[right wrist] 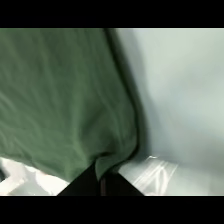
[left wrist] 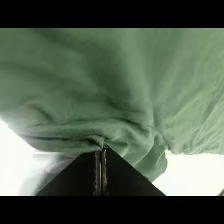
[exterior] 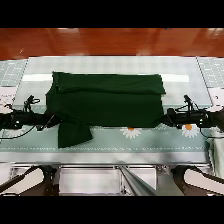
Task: Fold the shirts.
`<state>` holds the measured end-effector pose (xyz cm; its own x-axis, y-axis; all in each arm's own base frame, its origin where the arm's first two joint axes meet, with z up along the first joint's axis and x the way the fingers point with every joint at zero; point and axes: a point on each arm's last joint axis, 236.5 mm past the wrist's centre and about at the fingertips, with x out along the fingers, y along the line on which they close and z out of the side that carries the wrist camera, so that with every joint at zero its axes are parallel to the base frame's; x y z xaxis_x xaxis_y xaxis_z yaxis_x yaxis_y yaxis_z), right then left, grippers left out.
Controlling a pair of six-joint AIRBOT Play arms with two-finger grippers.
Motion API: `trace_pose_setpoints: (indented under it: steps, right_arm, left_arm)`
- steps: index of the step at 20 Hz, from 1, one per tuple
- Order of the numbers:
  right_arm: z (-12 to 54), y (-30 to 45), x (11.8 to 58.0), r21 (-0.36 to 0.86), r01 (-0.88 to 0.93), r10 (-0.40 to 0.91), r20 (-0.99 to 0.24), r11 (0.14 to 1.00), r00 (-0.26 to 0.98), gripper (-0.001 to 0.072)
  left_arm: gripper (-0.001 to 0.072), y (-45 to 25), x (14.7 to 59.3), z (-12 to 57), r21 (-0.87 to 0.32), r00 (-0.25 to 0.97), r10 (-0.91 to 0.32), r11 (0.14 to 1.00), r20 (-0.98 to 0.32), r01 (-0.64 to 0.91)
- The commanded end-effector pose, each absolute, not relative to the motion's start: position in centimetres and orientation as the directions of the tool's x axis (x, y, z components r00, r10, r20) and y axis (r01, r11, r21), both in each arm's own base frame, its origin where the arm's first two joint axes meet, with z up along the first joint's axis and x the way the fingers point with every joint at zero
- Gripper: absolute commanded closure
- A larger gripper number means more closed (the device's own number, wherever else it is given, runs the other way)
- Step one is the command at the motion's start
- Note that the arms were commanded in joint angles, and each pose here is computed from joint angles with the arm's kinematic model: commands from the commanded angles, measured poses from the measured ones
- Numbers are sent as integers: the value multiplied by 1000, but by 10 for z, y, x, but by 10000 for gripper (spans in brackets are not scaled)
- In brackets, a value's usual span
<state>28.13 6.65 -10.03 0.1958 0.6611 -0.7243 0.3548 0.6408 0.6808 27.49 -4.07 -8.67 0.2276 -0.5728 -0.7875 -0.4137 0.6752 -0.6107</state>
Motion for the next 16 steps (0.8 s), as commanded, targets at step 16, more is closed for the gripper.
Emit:
trace_pose_setpoints:
  steps: [16]
  right_arm:
    - [-14,25,449,702,154,599,-685,696,416,683]
  left_arm:
    - [683,-21,467,-18,-640,387,-534,733,-752,-232]
